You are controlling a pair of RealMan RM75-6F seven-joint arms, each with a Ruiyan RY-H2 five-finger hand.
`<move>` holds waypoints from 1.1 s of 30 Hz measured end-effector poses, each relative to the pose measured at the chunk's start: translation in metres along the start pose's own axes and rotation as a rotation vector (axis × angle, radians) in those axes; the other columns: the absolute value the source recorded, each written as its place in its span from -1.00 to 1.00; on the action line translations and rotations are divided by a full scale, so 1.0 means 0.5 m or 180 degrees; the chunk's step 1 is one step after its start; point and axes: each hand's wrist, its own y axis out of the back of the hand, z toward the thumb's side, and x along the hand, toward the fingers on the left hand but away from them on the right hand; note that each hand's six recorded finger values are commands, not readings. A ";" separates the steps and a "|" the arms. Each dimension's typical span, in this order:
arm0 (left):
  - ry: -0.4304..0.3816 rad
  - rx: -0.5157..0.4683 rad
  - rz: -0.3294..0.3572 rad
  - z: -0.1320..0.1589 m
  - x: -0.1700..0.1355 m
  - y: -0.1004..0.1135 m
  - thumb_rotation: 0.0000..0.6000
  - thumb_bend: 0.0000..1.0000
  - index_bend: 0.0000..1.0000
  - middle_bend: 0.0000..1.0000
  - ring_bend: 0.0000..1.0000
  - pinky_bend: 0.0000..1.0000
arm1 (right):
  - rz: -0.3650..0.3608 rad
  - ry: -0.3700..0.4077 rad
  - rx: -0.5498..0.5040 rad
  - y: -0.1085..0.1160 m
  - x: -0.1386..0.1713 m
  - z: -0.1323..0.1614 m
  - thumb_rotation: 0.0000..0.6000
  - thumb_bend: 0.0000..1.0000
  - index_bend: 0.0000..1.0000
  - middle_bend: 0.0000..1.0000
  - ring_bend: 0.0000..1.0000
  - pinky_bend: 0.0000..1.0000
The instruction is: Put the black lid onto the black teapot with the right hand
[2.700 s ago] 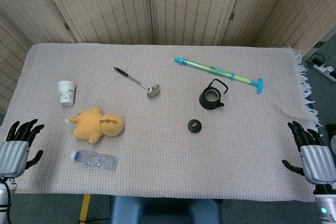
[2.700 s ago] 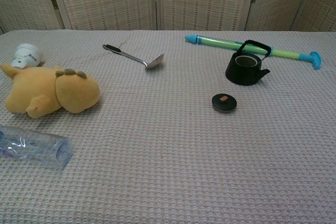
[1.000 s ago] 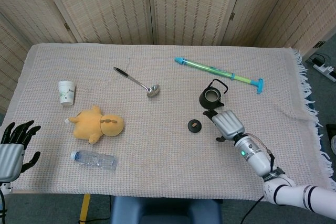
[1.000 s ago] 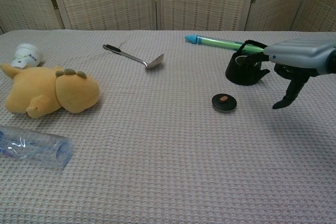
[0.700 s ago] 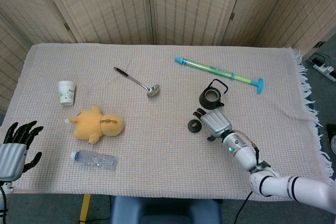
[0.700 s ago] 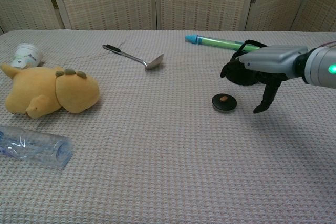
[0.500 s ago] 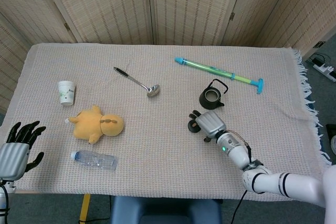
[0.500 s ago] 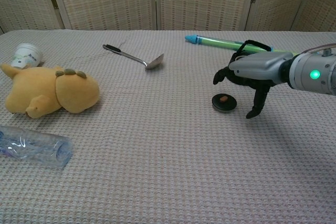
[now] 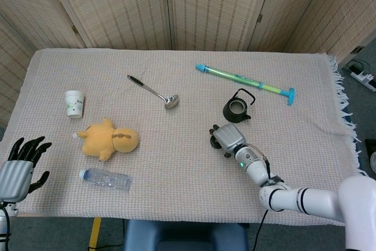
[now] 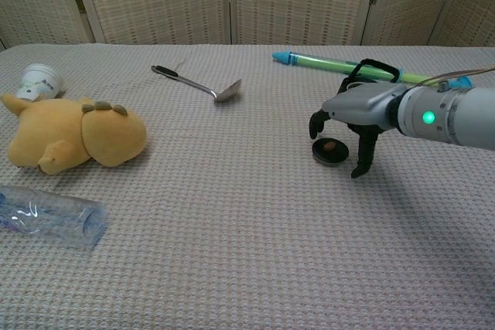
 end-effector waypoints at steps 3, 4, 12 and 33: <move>0.0015 -0.0006 0.0001 -0.003 -0.002 -0.001 1.00 -0.44 -0.67 -0.85 -0.81 -1.00 | -0.0020 0.0006 0.0020 0.003 -0.004 0.005 1.00 -0.70 -0.38 -0.47 0.69 0.61; 0.0019 -0.0010 0.0002 -0.004 -0.002 -0.001 1.00 -0.44 -0.67 -0.85 -0.81 -1.00 | -0.0028 0.0005 0.0025 0.004 -0.005 0.006 1.00 -0.70 -0.36 -0.45 0.70 0.62; 0.0047 -0.0033 -0.0012 -0.011 -0.004 -0.006 1.00 -0.44 -0.67 -0.85 -0.81 -1.00 | -0.0037 -0.0053 0.0074 0.004 -0.014 0.005 1.00 -0.70 -0.32 -0.40 0.71 0.63; 0.0065 -0.0079 -0.0025 -0.019 -0.005 -0.014 1.00 -0.44 -0.67 -0.85 -0.81 -1.00 | -0.0130 -0.0093 0.0113 0.006 -0.016 0.015 1.00 -0.34 -0.11 -0.14 0.84 0.70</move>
